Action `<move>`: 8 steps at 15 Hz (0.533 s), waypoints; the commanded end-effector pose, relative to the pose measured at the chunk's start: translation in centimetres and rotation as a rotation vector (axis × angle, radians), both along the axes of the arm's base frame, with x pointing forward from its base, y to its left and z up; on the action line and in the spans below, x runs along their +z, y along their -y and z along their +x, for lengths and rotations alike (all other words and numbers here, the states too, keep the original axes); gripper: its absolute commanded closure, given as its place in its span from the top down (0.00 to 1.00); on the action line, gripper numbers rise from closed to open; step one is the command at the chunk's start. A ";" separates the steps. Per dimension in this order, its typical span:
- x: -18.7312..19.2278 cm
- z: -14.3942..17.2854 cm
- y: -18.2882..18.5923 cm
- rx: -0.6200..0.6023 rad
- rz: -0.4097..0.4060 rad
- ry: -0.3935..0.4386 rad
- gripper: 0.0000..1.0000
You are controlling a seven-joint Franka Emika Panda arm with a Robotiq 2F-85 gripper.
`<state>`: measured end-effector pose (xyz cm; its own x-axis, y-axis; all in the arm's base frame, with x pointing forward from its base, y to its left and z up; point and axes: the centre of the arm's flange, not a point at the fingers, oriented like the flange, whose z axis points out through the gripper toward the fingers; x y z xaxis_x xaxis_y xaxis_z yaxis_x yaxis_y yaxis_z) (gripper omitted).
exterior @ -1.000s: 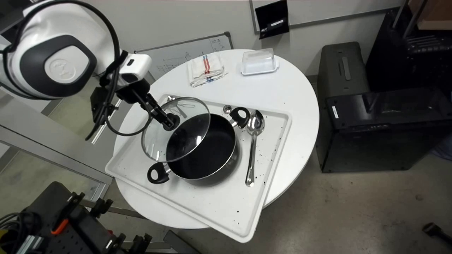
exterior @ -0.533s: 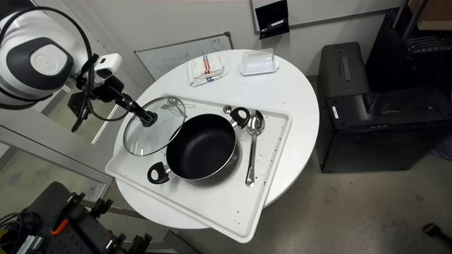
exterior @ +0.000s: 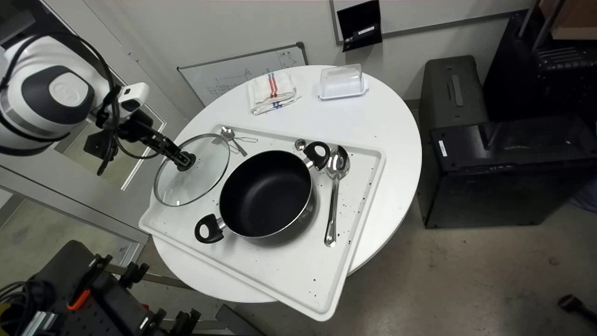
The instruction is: Place the pot's lid onto the table
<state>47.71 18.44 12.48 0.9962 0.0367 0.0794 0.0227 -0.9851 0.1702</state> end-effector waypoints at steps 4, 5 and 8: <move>-5.3 2.1 -0.8 0.002 0.015 -0.001 0.24; -6.3 2.3 -0.6 -0.003 0.010 -0.004 0.24; -8.9 2.3 -0.3 -0.017 -0.002 -0.022 0.24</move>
